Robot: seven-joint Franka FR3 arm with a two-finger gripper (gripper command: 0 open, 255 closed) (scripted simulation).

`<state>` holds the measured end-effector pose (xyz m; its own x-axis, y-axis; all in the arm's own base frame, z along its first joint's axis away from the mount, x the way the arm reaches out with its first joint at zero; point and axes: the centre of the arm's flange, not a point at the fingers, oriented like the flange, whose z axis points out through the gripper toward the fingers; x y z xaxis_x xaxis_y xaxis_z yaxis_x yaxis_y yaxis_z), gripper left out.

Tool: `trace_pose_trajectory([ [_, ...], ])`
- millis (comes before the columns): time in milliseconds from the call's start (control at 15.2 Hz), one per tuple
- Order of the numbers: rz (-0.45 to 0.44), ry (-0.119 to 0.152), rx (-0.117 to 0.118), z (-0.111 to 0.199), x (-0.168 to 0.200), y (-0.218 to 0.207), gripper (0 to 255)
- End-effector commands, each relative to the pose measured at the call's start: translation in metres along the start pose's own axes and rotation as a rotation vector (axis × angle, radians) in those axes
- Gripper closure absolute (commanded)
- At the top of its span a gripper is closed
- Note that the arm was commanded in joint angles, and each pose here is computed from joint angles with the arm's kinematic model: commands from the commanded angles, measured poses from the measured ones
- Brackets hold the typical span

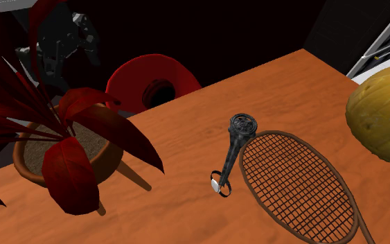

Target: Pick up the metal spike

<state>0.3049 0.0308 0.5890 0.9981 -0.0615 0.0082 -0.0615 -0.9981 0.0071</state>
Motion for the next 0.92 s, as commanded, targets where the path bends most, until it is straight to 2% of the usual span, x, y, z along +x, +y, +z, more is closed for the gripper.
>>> trace_pose_trajectory([
  [0, 0.0, 0.0, 0.0, 0.0, 0.0, 0.0, 0],
  [858, 0.1, 0.052, 0.075, -0.018, 0.162, 0.019, 0],
])
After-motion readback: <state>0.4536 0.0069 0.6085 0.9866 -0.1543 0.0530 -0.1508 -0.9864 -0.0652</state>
